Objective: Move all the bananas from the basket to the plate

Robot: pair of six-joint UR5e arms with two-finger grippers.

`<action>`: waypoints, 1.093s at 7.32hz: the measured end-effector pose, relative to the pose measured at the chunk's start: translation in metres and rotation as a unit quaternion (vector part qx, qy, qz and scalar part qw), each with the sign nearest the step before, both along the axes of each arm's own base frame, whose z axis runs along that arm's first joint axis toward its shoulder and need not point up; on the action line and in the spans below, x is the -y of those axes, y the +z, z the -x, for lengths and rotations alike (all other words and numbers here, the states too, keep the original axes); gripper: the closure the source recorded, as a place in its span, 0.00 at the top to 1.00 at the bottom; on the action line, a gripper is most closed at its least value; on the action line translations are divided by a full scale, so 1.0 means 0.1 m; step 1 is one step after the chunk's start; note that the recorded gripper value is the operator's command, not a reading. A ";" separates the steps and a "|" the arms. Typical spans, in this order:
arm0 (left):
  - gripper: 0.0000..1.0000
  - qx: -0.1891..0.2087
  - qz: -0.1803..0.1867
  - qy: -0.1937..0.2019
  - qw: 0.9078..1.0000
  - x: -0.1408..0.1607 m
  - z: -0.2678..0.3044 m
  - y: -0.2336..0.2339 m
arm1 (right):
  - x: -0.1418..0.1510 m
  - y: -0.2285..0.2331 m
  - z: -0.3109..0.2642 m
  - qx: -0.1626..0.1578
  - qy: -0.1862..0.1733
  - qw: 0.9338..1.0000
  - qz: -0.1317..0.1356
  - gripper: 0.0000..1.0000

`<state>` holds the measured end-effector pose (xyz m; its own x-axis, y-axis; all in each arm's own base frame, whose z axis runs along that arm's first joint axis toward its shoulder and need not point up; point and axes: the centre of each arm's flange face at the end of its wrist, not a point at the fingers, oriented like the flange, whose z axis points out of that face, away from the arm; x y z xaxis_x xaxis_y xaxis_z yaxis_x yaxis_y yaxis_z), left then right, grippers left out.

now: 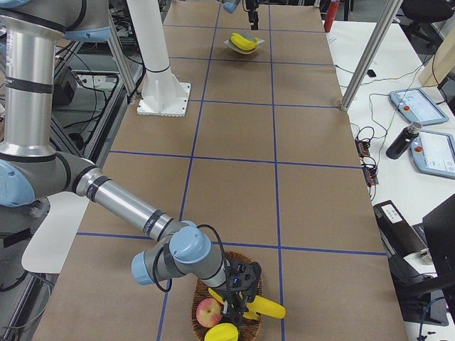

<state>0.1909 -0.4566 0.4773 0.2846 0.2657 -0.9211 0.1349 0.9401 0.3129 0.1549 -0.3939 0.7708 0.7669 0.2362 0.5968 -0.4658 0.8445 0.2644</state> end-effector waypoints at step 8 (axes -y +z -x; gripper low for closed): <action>1.00 -0.027 0.003 -0.014 1.000 0.31 -0.19 -0.44 | 1.90 -2.87 3.42 0.095 -0.192 0.952 -0.221 0.00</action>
<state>0.2102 -0.4878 0.4333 0.2412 0.2523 -0.9371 0.1788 0.9375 0.2984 -0.1871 -0.5835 0.4836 0.6141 -0.3454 0.7096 -0.2210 0.7879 0.5748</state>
